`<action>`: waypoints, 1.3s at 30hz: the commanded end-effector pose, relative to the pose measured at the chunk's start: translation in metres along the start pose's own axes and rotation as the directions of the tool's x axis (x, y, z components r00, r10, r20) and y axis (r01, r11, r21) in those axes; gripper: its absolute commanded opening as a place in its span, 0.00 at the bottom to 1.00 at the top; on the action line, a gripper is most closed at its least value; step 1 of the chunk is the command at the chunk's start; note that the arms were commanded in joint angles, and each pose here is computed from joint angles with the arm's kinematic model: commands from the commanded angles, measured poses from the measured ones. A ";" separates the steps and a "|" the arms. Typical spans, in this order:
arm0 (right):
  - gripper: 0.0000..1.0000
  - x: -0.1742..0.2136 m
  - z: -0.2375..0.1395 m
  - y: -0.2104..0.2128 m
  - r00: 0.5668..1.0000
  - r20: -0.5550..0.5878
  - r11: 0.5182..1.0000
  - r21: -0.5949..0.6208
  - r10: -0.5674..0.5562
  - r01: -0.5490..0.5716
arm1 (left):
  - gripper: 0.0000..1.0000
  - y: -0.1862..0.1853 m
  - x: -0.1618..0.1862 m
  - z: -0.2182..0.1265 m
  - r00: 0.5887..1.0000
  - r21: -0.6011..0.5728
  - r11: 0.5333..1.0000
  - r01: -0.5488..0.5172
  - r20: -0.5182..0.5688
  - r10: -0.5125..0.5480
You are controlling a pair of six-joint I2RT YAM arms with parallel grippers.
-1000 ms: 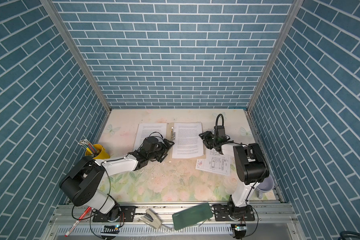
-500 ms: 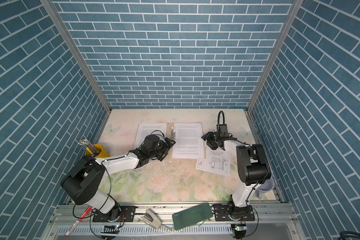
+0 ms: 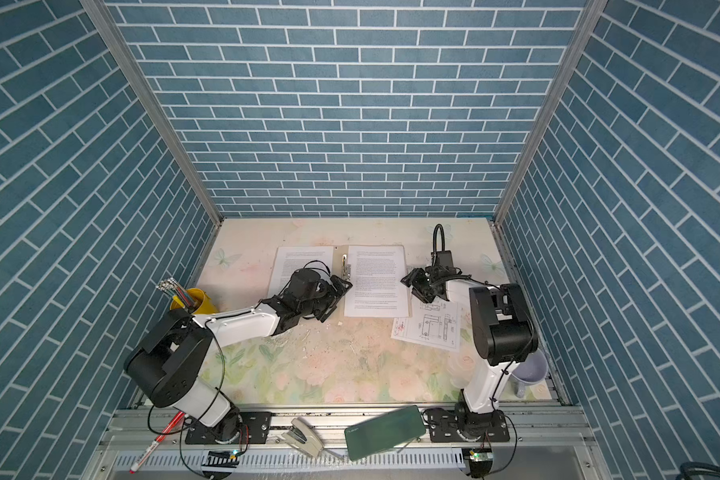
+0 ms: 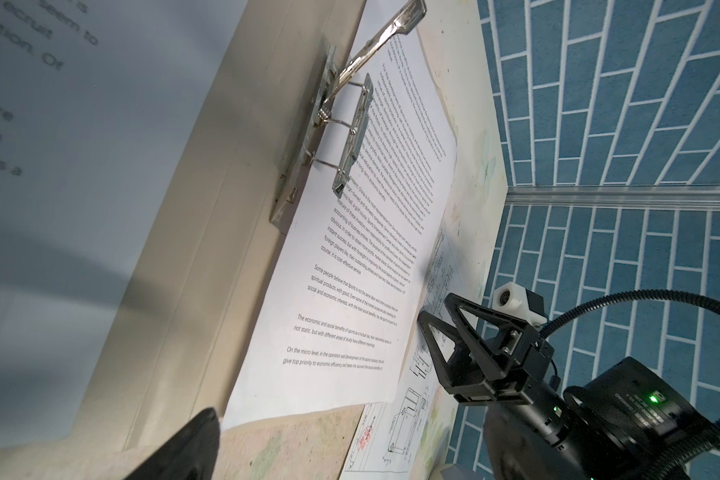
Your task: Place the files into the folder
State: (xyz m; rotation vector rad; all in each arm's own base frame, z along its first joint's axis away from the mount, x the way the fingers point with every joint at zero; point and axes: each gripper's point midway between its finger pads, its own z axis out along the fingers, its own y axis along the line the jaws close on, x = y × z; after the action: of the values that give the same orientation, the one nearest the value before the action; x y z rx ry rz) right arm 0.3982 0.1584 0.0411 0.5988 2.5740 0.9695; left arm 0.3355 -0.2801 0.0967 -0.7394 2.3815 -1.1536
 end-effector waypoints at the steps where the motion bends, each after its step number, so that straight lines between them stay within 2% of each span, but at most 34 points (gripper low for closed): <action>1: 0.60 -0.004 0.003 0.003 0.999 -0.008 0.999 -0.005 -0.039 0.039 | 1.00 -0.001 0.000 0.001 1.000 -0.002 1.000 -0.018 0.006 0.018; 9: 0.58 0.003 0.006 0.005 0.999 -0.033 0.999 -0.023 -0.042 0.041 | 1.00 -0.001 0.000 0.001 1.000 0.005 1.000 -0.015 0.008 0.015; 26: 0.56 0.011 0.014 0.036 0.994 -0.059 0.994 -0.077 -0.088 0.083 | 1.00 0.004 0.002 -0.003 1.000 0.002 1.000 -0.017 0.006 0.017; 39: 0.55 0.025 0.034 0.067 0.987 -0.103 0.987 -0.112 -0.123 0.111 | 1.00 -0.001 0.008 -0.005 0.999 -0.001 0.999 -0.038 0.002 0.038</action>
State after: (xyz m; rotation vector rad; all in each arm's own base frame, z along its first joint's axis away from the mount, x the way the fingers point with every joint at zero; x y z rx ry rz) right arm 0.4007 0.2247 0.0471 0.3953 2.6195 1.0876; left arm 0.3294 -0.2803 0.0940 -0.7265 2.3891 -1.1487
